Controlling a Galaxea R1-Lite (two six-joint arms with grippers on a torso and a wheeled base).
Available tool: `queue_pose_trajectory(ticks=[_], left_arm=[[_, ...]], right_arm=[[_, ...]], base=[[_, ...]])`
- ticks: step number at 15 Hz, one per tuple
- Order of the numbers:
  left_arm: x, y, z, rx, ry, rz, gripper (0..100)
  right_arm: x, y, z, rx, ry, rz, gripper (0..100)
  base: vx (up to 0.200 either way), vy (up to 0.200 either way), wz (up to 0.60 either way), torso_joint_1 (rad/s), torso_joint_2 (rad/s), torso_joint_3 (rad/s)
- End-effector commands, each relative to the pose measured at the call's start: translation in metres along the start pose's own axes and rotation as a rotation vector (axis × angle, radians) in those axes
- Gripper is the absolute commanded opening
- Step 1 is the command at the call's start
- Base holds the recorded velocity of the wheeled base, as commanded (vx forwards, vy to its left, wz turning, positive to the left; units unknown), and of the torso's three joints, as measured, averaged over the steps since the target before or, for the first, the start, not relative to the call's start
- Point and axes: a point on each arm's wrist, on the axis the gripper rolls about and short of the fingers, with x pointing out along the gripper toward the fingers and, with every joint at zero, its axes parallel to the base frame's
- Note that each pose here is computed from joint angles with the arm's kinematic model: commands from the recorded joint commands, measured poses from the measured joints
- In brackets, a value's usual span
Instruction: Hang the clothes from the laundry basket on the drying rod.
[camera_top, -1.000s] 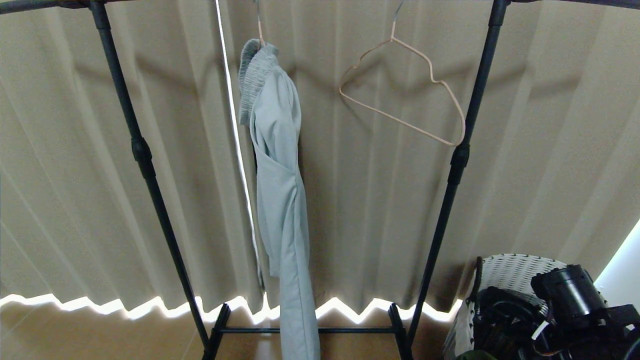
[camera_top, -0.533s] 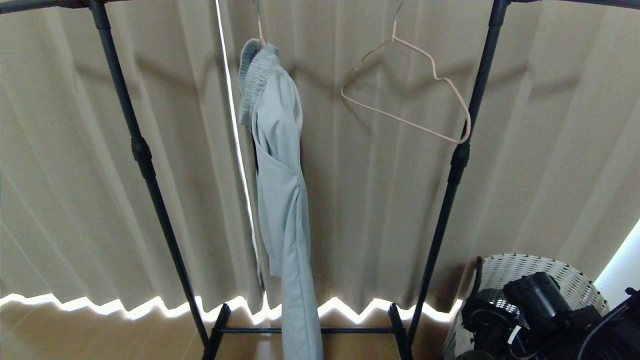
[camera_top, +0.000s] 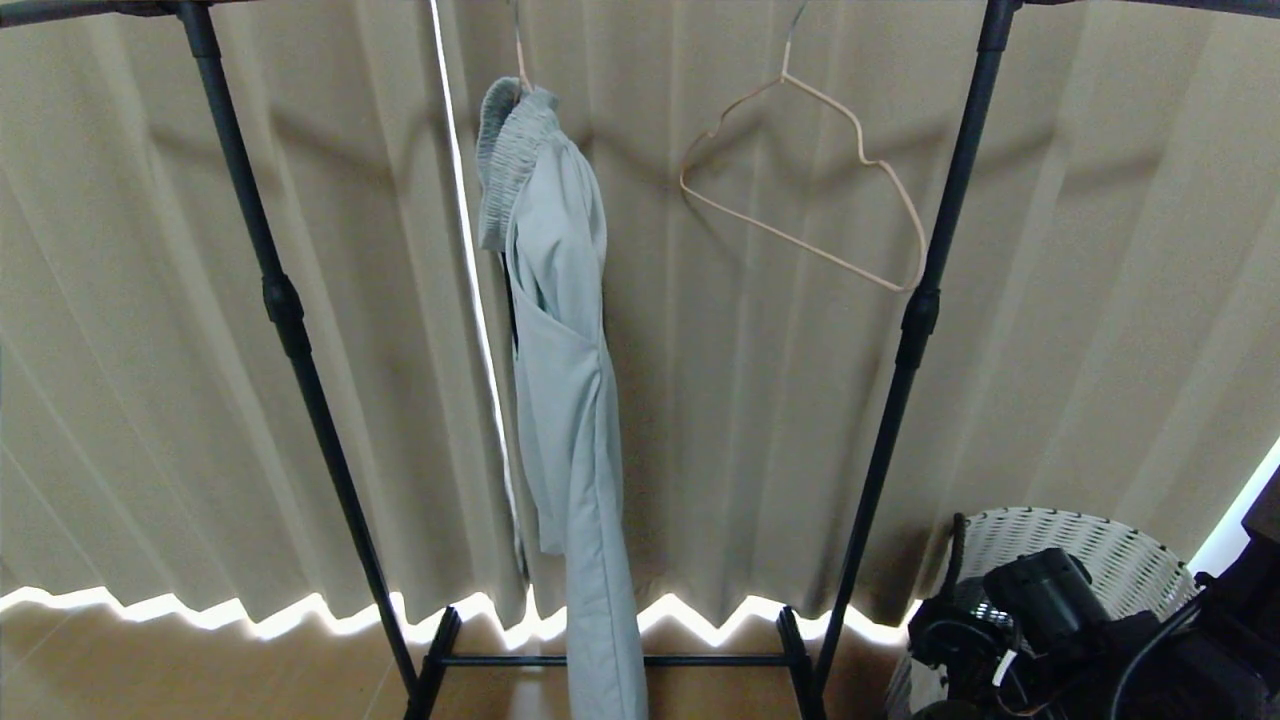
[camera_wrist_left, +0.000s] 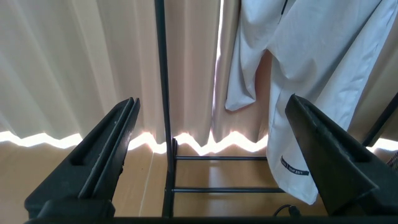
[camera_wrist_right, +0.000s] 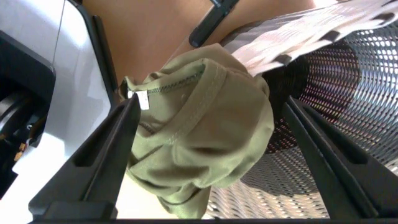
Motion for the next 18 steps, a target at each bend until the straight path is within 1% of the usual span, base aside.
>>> queue_pose_trajectory(ticks=[1, 5, 9, 10, 16, 18], left_arm=[[0.000, 0.000, 0.000, 0.000, 0.001, 0.001, 100], [0.000, 0.000, 0.000, 0.000, -0.001, 0.001, 100], [0.000, 0.000, 0.000, 0.000, 0.001, 0.001, 100], [0.000, 0.000, 0.000, 0.000, -0.001, 0.001, 100], [0.000, 0.000, 0.000, 0.000, 0.001, 0.001, 100], [0.000, 0.000, 0.000, 0.000, -0.001, 0.001, 100]], right_arm=[[0.003, -0.001, 0.001, 0.001, 0.005, 0.001, 100], [0.009, -0.002, 0.001, 0.006, 0.021, 0.006, 100], [0.018, -0.003, 0.002, 0.006, 0.011, 0.002, 100], [0.016, -0.003, 0.003, 0.004, 0.004, -0.001, 0], [0.008, -0.005, 0.005, 0.006, -0.025, -0.015, 0], [-0.007, -0.006, 0.005, 0.010, -0.071, -0.038, 0]], base=[[0.000, 0.000, 0.00, 0.000, 0.00, 0.000], [0.000, 0.000, 0.00, 0.000, 0.00, 0.000], [0.000, 0.000, 0.00, 0.000, 0.00, 0.000], [0.000, 0.000, 0.00, 0.000, 0.00, 0.000], [0.000, 0.000, 0.00, 0.000, 0.00, 0.000], [0.000, 0.000, 0.00, 0.000, 0.00, 0.000]])
